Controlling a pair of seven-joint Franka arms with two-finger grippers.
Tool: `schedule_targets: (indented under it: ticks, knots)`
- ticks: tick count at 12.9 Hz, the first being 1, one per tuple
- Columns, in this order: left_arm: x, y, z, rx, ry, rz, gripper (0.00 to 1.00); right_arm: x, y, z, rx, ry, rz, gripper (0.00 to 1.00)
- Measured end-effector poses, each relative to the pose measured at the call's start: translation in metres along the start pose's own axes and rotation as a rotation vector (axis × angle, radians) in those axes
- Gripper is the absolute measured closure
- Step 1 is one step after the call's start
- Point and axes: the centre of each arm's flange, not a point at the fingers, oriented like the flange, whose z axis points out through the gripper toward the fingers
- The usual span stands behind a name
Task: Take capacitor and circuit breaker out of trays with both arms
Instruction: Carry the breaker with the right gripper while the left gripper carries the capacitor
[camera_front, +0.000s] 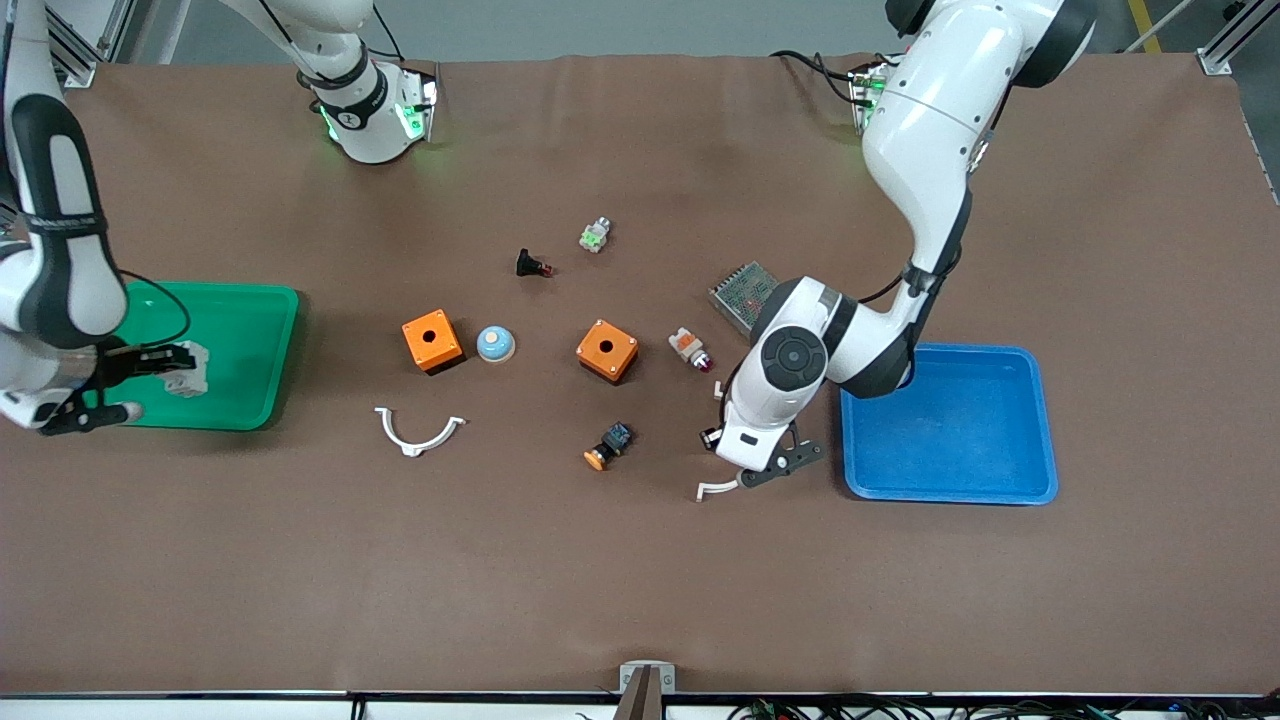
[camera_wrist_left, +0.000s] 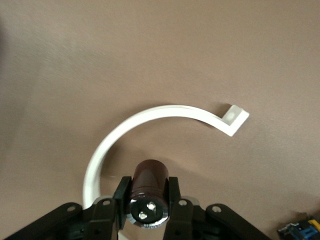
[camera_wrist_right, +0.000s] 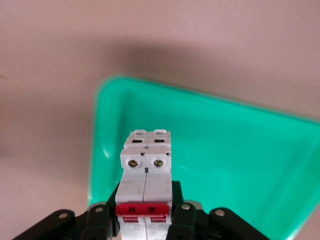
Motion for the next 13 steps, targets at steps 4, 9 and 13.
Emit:
schedule_targets:
  ticks: [4, 9, 13]
  knots:
    - [-0.012, 0.007, 0.016, -0.003, -0.001, -0.035, 0.66, 0.061, -0.125, -0.061, -0.070, 0.081, -0.089, 0.60]
    - [-0.012, 0.009, 0.014, -0.007, 0.001, -0.051, 0.29, 0.095, -0.294, -0.035, -0.065, 0.061, 0.059, 0.60]
    - [0.008, 0.022, -0.044, -0.069, 0.053, -0.063, 0.00, 0.111, -0.395, 0.008, -0.072, 0.050, 0.156, 0.60]
